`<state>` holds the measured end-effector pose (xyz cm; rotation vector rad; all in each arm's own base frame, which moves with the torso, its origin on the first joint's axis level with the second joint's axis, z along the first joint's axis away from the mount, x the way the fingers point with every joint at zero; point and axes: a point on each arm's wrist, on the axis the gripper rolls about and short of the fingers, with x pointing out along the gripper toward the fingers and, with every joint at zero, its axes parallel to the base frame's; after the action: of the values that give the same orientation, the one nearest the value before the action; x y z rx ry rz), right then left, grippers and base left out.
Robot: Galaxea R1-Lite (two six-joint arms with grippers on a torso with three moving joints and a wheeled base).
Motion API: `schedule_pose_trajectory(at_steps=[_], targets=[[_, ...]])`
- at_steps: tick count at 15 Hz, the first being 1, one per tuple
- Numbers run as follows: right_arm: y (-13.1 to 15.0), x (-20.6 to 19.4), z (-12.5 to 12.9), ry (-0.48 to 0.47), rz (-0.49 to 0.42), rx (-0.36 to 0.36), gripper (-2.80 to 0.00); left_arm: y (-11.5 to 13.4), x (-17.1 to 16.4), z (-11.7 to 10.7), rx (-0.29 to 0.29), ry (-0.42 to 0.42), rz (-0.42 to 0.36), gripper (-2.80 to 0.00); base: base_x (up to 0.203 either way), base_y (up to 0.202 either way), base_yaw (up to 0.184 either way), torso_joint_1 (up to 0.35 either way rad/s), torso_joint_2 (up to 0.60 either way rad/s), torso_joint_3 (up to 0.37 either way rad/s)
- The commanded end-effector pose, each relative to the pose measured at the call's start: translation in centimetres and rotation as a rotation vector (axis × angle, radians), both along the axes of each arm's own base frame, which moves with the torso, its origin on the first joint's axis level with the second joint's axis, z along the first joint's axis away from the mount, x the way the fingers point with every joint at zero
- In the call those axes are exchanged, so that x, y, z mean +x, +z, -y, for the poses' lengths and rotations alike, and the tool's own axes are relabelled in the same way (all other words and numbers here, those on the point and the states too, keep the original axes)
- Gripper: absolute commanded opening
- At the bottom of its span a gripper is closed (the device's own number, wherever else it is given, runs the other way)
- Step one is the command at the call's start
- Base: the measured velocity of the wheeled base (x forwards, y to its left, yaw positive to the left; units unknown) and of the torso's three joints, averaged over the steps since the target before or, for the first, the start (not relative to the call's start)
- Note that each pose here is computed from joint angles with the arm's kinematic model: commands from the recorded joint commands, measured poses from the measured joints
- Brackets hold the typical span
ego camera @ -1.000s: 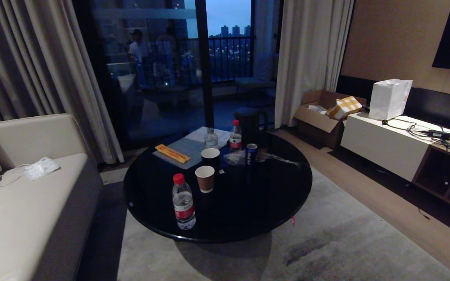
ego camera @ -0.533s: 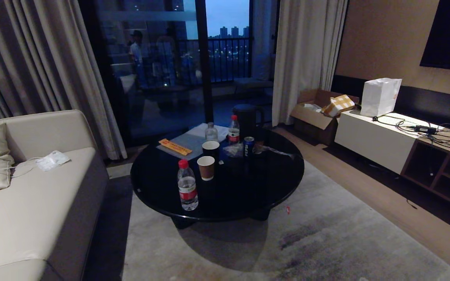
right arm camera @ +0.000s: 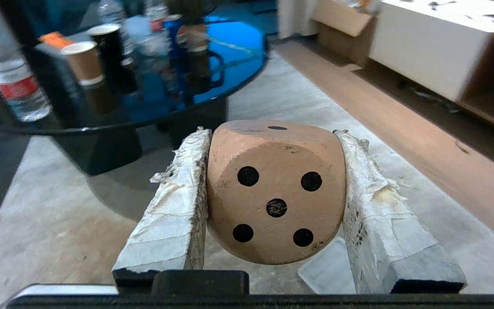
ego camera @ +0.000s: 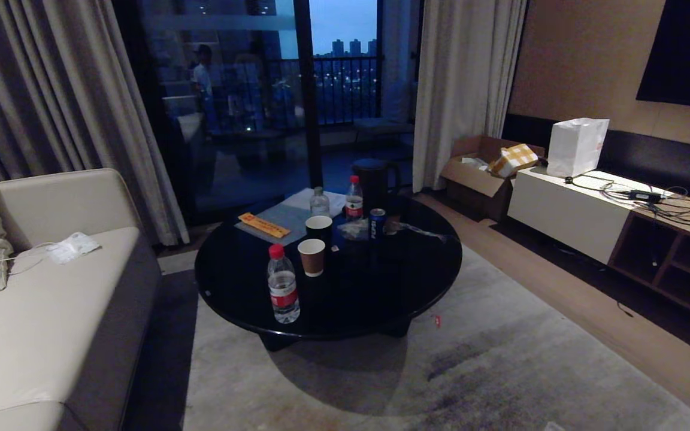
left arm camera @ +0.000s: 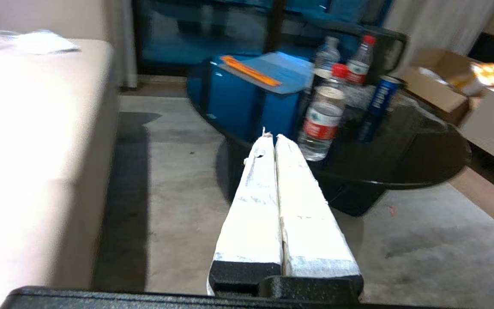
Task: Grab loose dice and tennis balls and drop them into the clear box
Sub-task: Put the toys in the box
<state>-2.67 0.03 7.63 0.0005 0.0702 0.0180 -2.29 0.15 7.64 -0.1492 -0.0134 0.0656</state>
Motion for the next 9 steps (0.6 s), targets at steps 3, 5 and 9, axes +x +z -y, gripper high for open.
schedule_pose_trajectory(at_steps=[3, 5, 9], targets=[[-0.01, 0.01, 0.0, 0.0, -0.002, 0.0, -2.8, 0.01, 0.01, 0.0, -0.003, 0.001, -0.001, -2.8, 0.003, 0.006, -0.15, 0.001, 0.0, 0.0], [0.0, 0.01, 0.0, 0.0, -0.002, 0.002, -2.8, 0.01, 0.01, 0.0, -0.003, 0.001, -0.001, -2.8, 0.0, 0.01, -0.164, 0.003, 0.0, 0.0], [0.0, 0.01, 0.0, 0.0, -0.002, 0.002, -2.8, 0.01, 0.01, 0.0, -0.003, 0.001, -0.001, -2.8, 0.002, 0.011, -0.162, 0.003, 0.0, 0.001]])
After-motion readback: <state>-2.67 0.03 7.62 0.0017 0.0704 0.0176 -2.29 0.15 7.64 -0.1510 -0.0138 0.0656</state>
